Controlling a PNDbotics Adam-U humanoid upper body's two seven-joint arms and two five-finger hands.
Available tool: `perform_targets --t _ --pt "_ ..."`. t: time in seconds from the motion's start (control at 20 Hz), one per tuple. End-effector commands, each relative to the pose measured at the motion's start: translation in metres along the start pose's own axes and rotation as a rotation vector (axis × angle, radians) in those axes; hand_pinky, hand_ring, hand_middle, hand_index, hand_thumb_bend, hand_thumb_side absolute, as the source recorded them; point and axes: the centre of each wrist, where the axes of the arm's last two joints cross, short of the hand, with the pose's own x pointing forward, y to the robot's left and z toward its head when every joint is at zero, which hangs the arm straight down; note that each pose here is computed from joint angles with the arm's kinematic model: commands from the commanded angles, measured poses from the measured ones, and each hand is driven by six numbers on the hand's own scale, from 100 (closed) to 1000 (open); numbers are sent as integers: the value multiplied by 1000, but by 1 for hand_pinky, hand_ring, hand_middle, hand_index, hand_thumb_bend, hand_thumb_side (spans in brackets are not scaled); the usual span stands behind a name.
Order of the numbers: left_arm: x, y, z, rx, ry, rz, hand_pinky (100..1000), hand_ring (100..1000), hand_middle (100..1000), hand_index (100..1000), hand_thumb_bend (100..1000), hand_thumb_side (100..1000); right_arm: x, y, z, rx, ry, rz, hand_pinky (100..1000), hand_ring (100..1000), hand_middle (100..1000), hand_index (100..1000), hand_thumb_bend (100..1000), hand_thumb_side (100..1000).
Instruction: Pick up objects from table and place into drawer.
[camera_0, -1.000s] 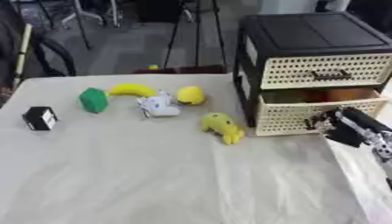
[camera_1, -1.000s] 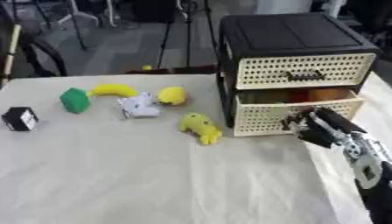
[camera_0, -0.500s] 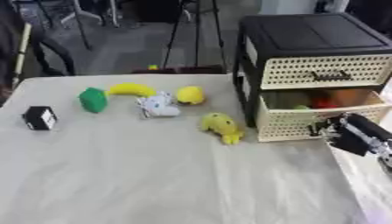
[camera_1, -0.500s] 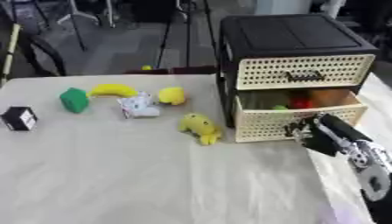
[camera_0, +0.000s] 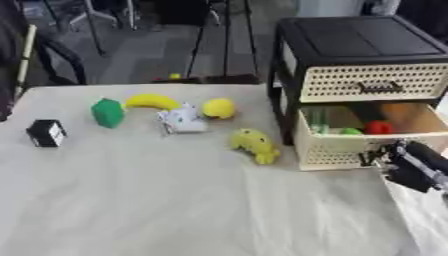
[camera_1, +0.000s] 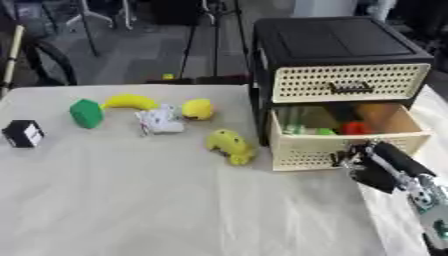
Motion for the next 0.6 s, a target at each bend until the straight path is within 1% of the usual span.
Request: perform_targets --t 0.05,0.6 --pt "4 9 -4 6 -19 -35 479 469 553 751 608 826 7 -8 4 -27 -23 2 100 100 100 586 100 984" --pt "3 10 -4 9 -17 -42 479 469 553 751 607 827 17 -10 28 -90 -30 -30 100 100 100 585 100 963"
